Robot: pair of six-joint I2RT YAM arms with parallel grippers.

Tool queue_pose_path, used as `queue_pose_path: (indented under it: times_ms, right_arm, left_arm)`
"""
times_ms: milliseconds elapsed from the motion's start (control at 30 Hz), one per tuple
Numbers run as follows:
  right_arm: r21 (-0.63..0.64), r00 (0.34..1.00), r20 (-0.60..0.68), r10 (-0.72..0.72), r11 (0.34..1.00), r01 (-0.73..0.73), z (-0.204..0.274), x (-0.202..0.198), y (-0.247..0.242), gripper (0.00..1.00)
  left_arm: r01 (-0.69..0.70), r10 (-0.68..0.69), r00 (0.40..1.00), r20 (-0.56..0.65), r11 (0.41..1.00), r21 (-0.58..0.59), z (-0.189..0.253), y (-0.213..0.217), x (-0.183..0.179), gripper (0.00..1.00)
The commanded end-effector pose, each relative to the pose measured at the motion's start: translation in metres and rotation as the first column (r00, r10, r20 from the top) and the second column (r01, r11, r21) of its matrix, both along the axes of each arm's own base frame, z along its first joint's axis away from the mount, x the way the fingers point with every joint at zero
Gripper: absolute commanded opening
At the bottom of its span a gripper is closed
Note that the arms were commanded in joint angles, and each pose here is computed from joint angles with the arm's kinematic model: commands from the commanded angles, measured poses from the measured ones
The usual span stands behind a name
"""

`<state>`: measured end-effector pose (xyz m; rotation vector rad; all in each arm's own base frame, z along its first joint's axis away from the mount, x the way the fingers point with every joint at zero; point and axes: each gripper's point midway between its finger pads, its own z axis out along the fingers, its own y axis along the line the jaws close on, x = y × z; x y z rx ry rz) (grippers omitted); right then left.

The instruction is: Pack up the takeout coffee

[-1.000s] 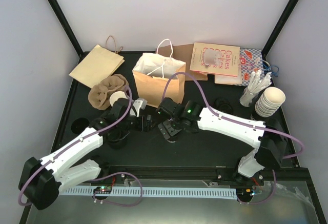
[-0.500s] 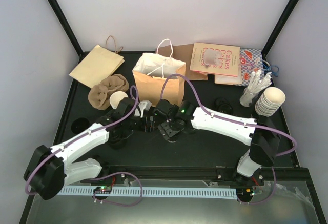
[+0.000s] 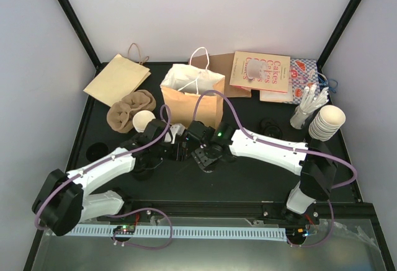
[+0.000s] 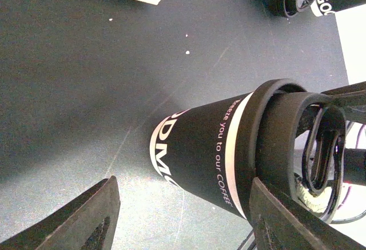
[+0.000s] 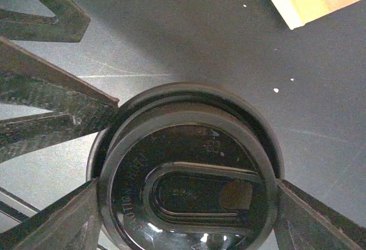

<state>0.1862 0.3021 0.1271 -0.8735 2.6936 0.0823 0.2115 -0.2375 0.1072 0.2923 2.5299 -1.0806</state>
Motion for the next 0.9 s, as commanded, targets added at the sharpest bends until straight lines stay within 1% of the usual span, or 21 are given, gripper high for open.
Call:
queue_pose_path:
  times_ms: [0, 300, 567, 867]
  right_arm:
    - [-0.005, 1.0, -0.012, 0.005, 1.0, -0.005, -0.003, -0.002, 0.004, 0.77]
    - [-0.024, 0.999, -0.046, 0.022, 0.999, -0.023, -0.012, -0.007, 0.002, 0.75]
    - [-0.078, 0.994, -0.108, 0.034, 0.996, -0.043, -0.035, -0.019, -0.01, 0.72]
    - [-0.08, 0.987, -0.151, 0.046, 0.995, -0.059, -0.044, -0.027, -0.01, 0.7]
  left_arm:
    - [0.01, -0.01, 1.0, -0.002, 1.0, -0.021, -0.001, -0.004, 0.001, 0.64]
    - [0.021, -0.021, 1.0, -0.023, 1.0, -0.023, -0.009, -0.005, -0.001, 0.61]
    - [0.018, -0.017, 0.998, -0.06, 1.0, 0.004, -0.023, -0.003, -0.003, 0.6]
    - [0.012, -0.008, 0.995, -0.099, 0.999, 0.04, -0.041, 0.001, -0.006, 0.57]
